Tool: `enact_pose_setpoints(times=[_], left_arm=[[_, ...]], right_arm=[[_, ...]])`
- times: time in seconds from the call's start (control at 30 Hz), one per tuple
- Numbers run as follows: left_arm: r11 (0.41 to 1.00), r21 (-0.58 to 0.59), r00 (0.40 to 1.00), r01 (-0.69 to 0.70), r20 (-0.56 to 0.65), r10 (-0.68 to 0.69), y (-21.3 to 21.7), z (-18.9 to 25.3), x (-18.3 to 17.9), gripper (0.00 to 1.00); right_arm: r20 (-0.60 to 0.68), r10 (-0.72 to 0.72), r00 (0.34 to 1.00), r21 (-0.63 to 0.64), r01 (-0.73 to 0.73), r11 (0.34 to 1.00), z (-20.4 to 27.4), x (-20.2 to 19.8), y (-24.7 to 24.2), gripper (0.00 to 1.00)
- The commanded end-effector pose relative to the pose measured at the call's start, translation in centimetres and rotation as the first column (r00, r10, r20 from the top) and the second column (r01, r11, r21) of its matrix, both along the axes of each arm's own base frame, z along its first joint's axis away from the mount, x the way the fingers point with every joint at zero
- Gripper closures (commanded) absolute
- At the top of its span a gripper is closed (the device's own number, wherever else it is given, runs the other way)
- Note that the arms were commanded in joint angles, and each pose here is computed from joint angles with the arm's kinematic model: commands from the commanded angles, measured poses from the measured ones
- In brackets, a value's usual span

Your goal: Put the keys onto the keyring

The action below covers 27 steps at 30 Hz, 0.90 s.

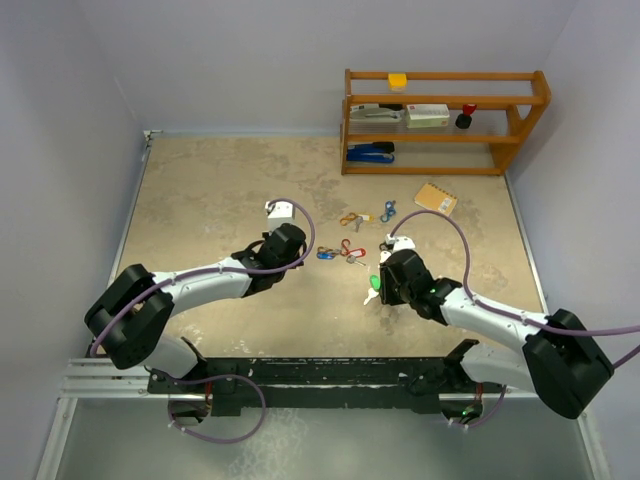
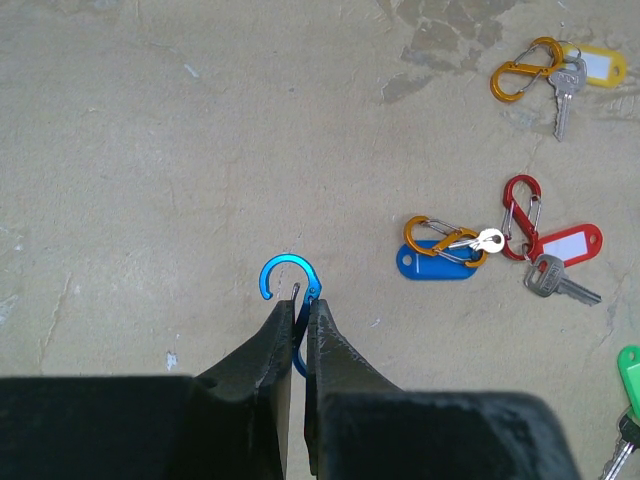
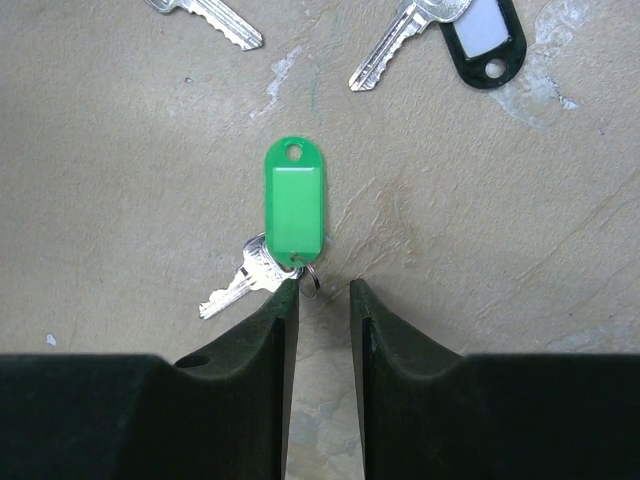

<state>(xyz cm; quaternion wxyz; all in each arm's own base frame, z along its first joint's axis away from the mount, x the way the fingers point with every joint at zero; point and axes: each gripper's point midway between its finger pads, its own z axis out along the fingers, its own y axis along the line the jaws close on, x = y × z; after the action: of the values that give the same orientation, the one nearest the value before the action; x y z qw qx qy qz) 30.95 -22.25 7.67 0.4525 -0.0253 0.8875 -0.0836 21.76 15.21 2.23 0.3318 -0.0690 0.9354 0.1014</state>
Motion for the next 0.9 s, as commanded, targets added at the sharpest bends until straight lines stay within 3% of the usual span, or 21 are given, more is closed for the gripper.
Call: enact_pose_setpoints(times=[0.0,0.67,0.87], left_arm=[[1.000,-0.022,0.999,0.004,0.049,-0.003,-0.87,1.68,0.99,1.00],[1.000,-0.013,0.999,-0.001,0.048,0.001,-0.72,1.57,1.01,1.00],[1.000,-0.013,0.999,-0.003,0.049,0.004,-0.66,1.59,1.02,1.00]], right_arm=[[0.020,-0.008,1.000,0.007,0.008,1.000,0.14,0.56,0.31,0.71],[0.039,0.003,0.999,0.013,-0.004,1.000,0.34,0.89,0.51,0.85],[0.042,0.005,0.999,0.015,-0.006,1.000,0.37,0.90,0.54,0.97]])
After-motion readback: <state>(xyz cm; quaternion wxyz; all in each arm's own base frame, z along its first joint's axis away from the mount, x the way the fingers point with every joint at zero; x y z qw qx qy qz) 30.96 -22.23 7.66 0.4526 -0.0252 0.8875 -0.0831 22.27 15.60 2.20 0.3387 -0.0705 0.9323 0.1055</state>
